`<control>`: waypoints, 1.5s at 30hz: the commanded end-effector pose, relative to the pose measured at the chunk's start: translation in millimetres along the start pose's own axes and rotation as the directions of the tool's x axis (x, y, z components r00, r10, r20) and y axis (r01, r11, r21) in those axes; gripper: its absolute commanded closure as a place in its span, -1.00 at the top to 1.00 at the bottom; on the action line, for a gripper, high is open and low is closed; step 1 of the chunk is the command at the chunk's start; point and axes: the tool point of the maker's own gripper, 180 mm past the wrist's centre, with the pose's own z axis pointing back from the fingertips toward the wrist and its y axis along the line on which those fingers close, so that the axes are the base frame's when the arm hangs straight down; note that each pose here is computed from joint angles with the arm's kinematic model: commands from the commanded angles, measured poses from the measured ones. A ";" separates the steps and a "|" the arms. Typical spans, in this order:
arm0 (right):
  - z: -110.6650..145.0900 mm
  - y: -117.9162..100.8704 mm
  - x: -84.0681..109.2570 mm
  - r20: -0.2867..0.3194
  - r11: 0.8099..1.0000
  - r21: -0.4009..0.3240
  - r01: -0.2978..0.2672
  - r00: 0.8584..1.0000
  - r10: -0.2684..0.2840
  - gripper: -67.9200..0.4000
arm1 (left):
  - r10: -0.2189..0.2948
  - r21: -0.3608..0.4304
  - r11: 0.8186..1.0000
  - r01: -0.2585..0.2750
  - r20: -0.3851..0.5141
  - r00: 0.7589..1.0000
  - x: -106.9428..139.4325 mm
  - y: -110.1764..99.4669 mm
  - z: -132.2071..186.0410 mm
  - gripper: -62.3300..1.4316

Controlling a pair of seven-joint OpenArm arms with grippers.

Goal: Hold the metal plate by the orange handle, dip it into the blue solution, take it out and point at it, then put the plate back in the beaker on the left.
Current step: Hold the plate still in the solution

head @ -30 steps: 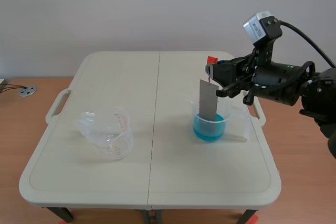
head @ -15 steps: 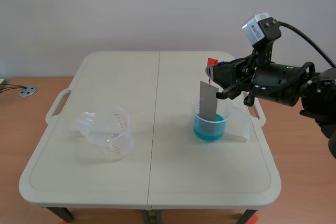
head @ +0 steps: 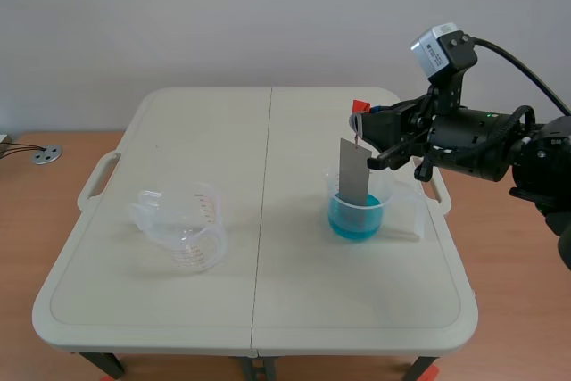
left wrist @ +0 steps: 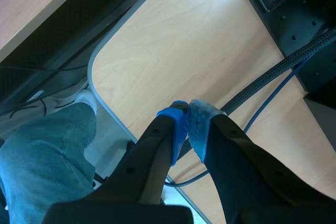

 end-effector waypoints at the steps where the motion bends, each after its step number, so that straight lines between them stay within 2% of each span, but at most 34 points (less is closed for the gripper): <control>1: 1.9 -1.4 -5.1 -0.031 1.000 0.007 -0.016 0.999 0.016 -0.95 | -0.005 -0.002 1.000 0.005 0.012 1.000 3.5 0.0 1.4 -0.85; 17: 2.5 -2.2 -4.5 -0.029 1.000 0.005 -0.017 0.999 0.017 -0.95 | -0.005 -0.002 1.000 0.005 0.013 1.000 3.6 -0.1 1.4 -0.85; 34: 12.0 -12.5 9.6 0.032 0.999 -0.010 -0.042 0.999 0.043 -0.95 | -0.002 -0.002 1.000 0.002 0.014 1.000 3.8 -1.0 1.0 -0.85; 39: 15.2 -12.8 21.1 0.050 0.998 -0.007 -0.069 0.996 0.069 -0.95 | -0.002 -0.002 1.000 0.002 0.014 1.000 3.8 -0.9 1.1 -0.85; 45: 21.3 -12.6 42.3 0.100 0.996 0.001 -0.087 0.991 0.086 -0.95 | -0.002 -0.002 1.000 0.002 0.014 1.000 3.9 -0.9 1.1 -0.85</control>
